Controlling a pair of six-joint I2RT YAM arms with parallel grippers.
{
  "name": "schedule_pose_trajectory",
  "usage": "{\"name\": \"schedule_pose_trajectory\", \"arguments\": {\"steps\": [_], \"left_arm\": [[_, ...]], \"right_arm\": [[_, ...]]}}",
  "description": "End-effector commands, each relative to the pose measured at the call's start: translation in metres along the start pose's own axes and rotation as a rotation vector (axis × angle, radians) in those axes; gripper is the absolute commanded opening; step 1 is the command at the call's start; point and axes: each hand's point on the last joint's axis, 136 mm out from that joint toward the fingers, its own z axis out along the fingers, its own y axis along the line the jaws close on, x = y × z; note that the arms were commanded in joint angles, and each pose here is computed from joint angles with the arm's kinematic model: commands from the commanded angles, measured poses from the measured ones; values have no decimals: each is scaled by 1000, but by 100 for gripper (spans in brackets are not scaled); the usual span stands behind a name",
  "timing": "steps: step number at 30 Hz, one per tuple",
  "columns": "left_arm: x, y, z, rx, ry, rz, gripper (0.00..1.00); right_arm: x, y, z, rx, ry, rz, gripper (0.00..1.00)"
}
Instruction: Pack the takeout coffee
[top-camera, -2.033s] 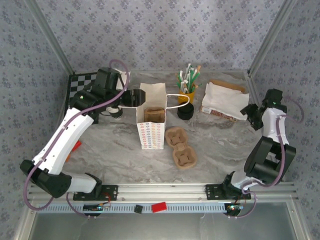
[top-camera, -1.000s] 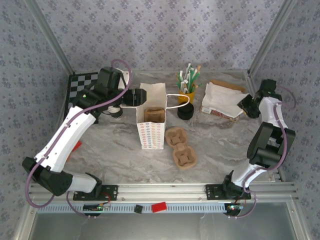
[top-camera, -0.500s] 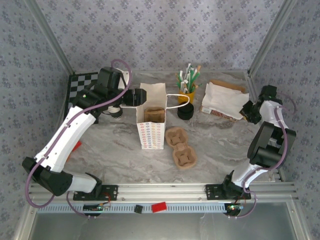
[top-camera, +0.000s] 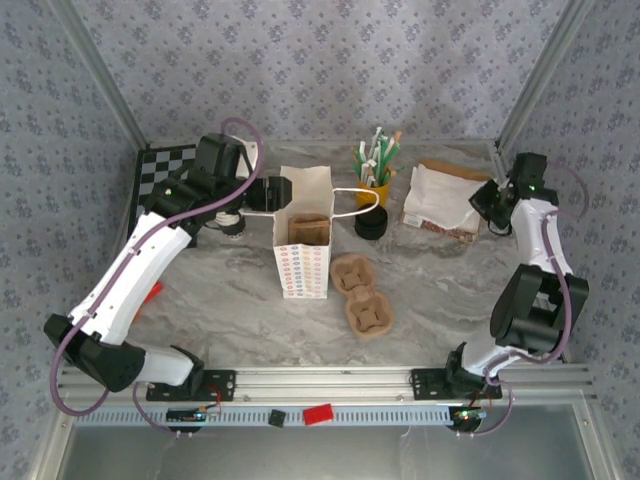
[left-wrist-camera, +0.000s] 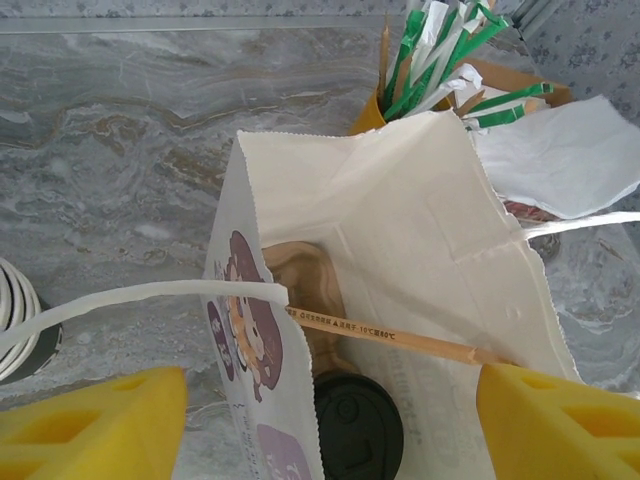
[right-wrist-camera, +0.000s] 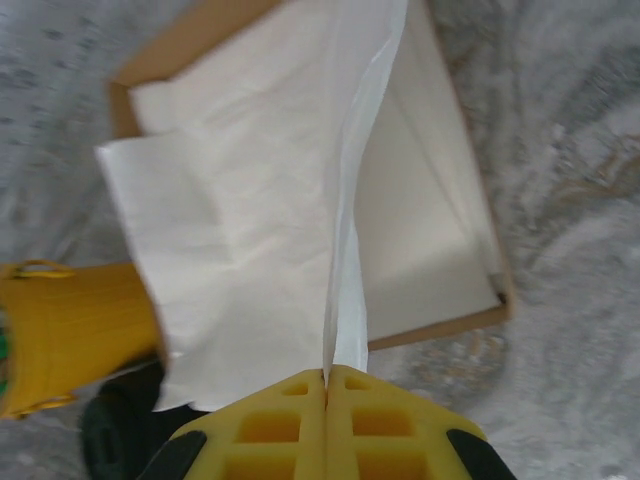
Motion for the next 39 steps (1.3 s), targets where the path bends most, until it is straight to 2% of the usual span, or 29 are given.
{"name": "schedule_pose_trajectory", "arguments": {"steps": [1, 10, 15, 23, 31, 39], "left_arm": [[-16, -3, -13, -13, -53, 33, 76], [-25, -6, -31, -14, -98, 76, 77], [-32, -16, -43, 9, -129, 131, 78], [-28, -78, -48, 128, -139, 389, 79], [-34, -151, -40, 349, -184, 550, 80], [-34, -217, -21, 472, -195, 710, 81]], "right_arm": [[-22, 41, -33, -83, -129, -7, 0], [-18, 112, -89, -213, -280, -67, 0], [-7, 143, -116, -275, -302, -114, 0], [19, 182, -171, -403, -293, -190, 0], [52, 206, -222, -554, -193, -248, 0], [80, 218, -263, -672, -138, -282, 0]]}}
